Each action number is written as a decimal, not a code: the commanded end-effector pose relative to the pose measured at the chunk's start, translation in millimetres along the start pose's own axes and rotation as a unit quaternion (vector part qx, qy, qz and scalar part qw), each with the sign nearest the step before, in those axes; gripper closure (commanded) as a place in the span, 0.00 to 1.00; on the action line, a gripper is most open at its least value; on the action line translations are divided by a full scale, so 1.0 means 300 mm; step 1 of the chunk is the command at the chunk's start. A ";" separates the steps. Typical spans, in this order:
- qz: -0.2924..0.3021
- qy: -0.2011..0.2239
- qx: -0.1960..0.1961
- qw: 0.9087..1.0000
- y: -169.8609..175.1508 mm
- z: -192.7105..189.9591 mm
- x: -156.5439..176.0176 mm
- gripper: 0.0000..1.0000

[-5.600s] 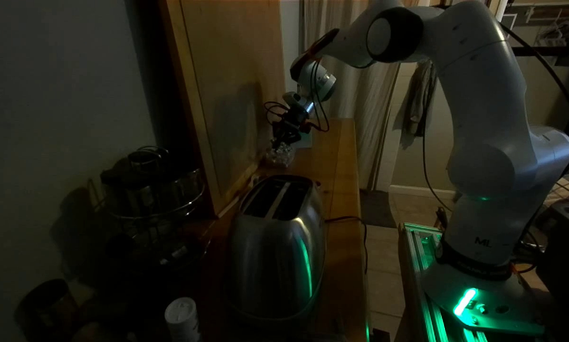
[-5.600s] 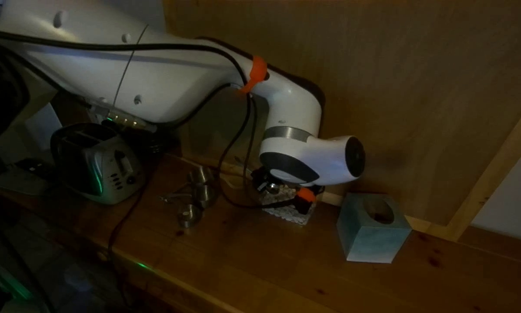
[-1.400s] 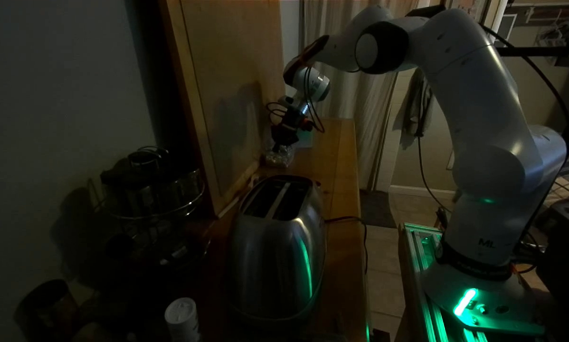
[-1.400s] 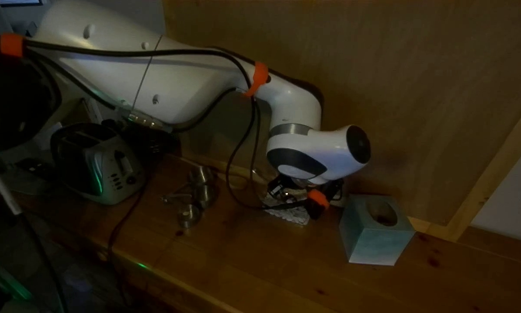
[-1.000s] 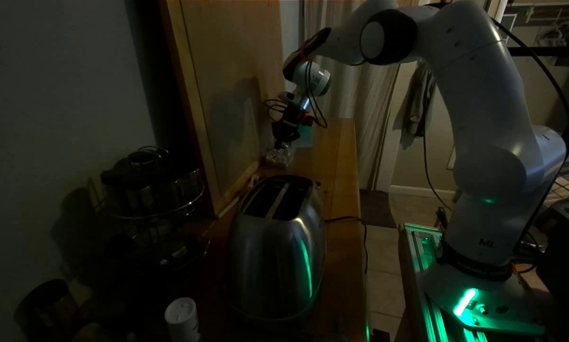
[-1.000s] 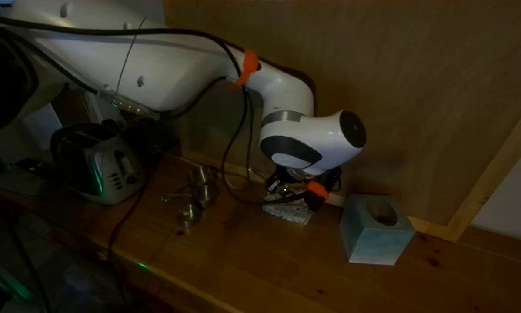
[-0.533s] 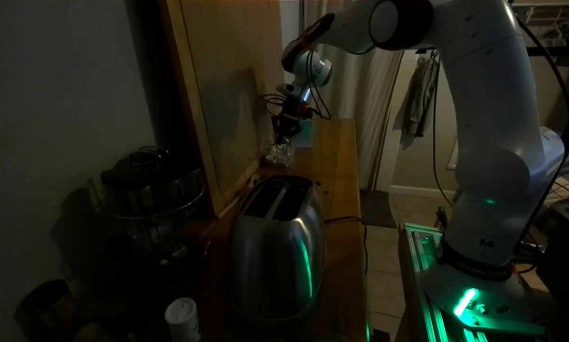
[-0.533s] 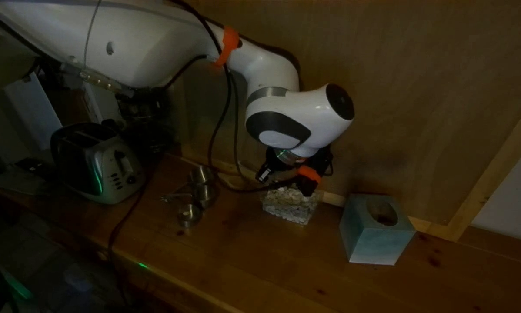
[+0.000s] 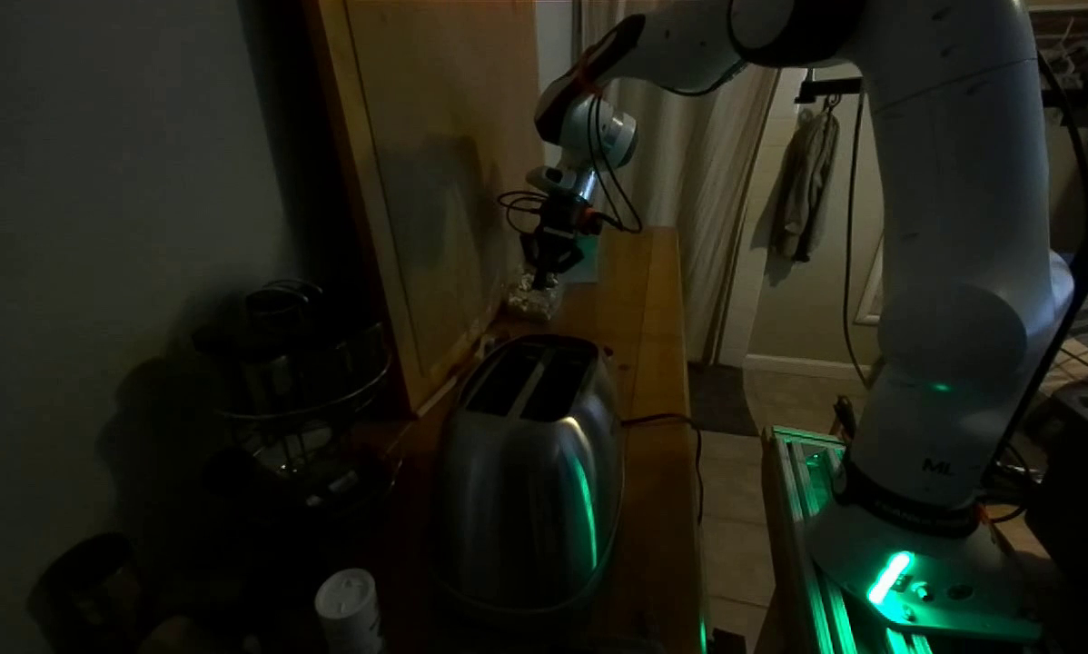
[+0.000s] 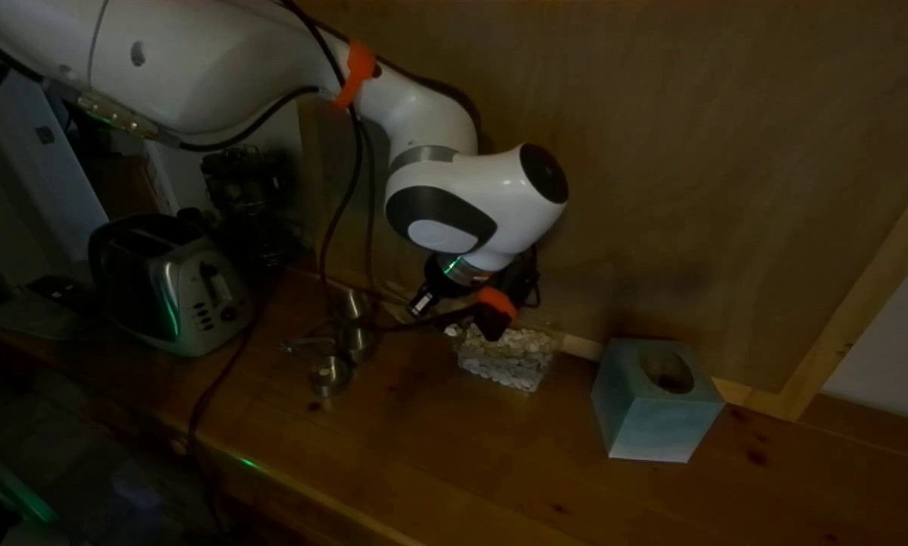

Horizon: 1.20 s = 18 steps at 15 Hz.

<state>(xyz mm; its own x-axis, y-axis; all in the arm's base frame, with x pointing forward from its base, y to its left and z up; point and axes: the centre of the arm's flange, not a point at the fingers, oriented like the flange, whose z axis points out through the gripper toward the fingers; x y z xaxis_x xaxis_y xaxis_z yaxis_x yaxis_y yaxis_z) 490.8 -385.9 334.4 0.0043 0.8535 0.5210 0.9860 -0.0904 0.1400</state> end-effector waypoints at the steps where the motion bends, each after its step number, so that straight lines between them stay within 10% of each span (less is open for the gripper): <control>1: 0.001 0.000 0.001 1.000 -0.006 0.005 0.005 0.93; 18: 0.007 -0.045 0.004 0.999 -0.127 0.183 0.185 0.98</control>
<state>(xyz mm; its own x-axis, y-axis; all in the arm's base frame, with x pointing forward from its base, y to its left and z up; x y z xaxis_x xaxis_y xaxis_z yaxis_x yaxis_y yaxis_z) 483.2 -325.5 298.9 0.0168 0.8689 0.4947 0.9908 -0.0809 0.1084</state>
